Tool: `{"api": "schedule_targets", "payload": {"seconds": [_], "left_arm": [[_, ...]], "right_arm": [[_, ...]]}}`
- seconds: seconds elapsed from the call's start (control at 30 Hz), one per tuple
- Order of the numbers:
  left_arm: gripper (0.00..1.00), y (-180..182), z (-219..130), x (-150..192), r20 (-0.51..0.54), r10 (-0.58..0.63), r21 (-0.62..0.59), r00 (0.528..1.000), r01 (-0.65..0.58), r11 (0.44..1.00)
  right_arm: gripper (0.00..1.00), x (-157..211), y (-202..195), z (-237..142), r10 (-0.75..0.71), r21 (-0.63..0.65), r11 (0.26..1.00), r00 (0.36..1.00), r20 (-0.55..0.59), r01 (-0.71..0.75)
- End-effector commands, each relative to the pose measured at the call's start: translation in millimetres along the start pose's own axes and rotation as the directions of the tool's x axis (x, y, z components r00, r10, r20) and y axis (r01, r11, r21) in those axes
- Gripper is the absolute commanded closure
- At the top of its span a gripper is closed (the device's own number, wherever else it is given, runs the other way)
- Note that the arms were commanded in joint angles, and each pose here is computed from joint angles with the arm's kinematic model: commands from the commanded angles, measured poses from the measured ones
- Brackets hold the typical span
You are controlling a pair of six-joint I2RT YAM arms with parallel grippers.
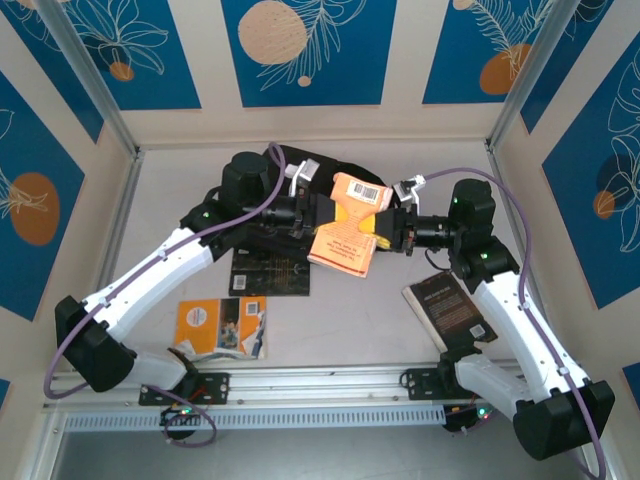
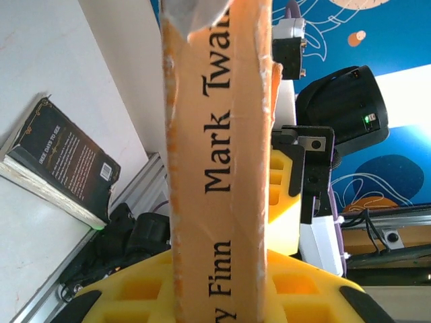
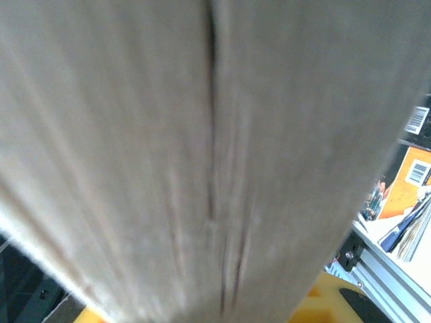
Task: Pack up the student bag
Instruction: Pass the book.
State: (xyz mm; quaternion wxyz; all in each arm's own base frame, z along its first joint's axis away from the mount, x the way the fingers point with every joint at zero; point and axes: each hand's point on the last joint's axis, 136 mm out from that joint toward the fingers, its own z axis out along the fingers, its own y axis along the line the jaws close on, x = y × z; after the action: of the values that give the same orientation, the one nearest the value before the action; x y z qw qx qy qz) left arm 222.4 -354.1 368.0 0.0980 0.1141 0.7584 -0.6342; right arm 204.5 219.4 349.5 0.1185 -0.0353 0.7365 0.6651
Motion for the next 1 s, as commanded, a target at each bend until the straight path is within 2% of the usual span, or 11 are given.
{"api": "schedule_targets", "payload": {"seconds": [0.0, 0.07, 0.13, 0.27, 0.33, 0.43, 0.5, 0.6, 0.73, 0.83, 0.97], "left_arm": [[1.0, -37.2, -12.7, -15.1, 0.112, 0.158, 0.032, 0.981, -0.163, 0.986], [1.0, -34.6, -21.5, -32.2, 0.229, 0.161, -0.035, 0.96, -0.157, 0.987], [1.0, -35.1, -31.8, -50.3, 0.353, 0.144, -0.07, 0.924, -0.127, 0.989], [1.0, -38.3, -54.8, -81.9, 0.585, 0.096, -0.084, 0.805, -0.057, 0.995], [1.0, -42.3, -58.4, -90.3, 0.65, 0.072, -0.07, 0.756, -0.034, 0.997], [1.0, -55.1, -46.0, -97.2, 0.662, 0.058, -0.042, 0.747, -0.041, 0.998], [1.0, -59.8, -38.4, -100.2, 0.669, 0.049, -0.036, 0.742, -0.033, 0.999], [1.0, -61.8, -36.0, -104.6, 0.71, 0.031, -0.026, 0.703, -0.018, 0.999], [1.0, -58.9, -37.2, -106.8, 0.757, 0.016, -0.029, 0.654, 0.009, 1.0], [1.0, -56.3, -32.4, -105.6, 0.759, 0.003, -0.022, 0.651, 0.022, 1.0], [1.0, -53.2, -27.5, -103.9, 0.758, -0.004, -0.023, 0.652, 0.032, 0.999]], "right_arm": [[0.66, 6.2, 5.5, 2.0, 0.027, -0.002, 1.0, 0.999, -0.034, -0.027], [0.52, 0.5, 12.0, 1.2, 0.019, -0.014, 1.0, 1.0, -0.001, -0.019], [0.44, -5.4, 19.7, 0.9, 0.015, -0.041, 0.999, 0.999, 0.031, -0.014], [0.35, -22.2, 33.6, 3.5, 0.032, -0.112, 0.994, 0.993, 0.11, -0.02], [0.3, -30.1, 40.0, 5.3, 0.039, -0.144, 0.989, 0.985, 0.169, -0.014], [0.25, -40.7, 54.6, 13.0, 0.023, -0.184, 0.983, 0.972, 0.235, 0.021], [0.24, -50.1, 60.8, 17.1, 0.024, -0.199, 0.98, 0.959, 0.283, 0.034], [0.25, -63.4, 69.4, 18.4, 0.038, -0.225, 0.973, 0.924, 0.382, 0.053], [0.31, -81.4, 72.4, 9.8, 0.056, -0.213, 0.974, 0.828, 0.557, 0.077], [0.38, -93.4, 69.4, -5.3, 0.077, -0.199, 0.976, 0.719, 0.69, 0.086], [0.48, -100.9, 65.4, -12.9, 0.081, -0.168, 0.983, 0.661, 0.746, 0.069]]}}
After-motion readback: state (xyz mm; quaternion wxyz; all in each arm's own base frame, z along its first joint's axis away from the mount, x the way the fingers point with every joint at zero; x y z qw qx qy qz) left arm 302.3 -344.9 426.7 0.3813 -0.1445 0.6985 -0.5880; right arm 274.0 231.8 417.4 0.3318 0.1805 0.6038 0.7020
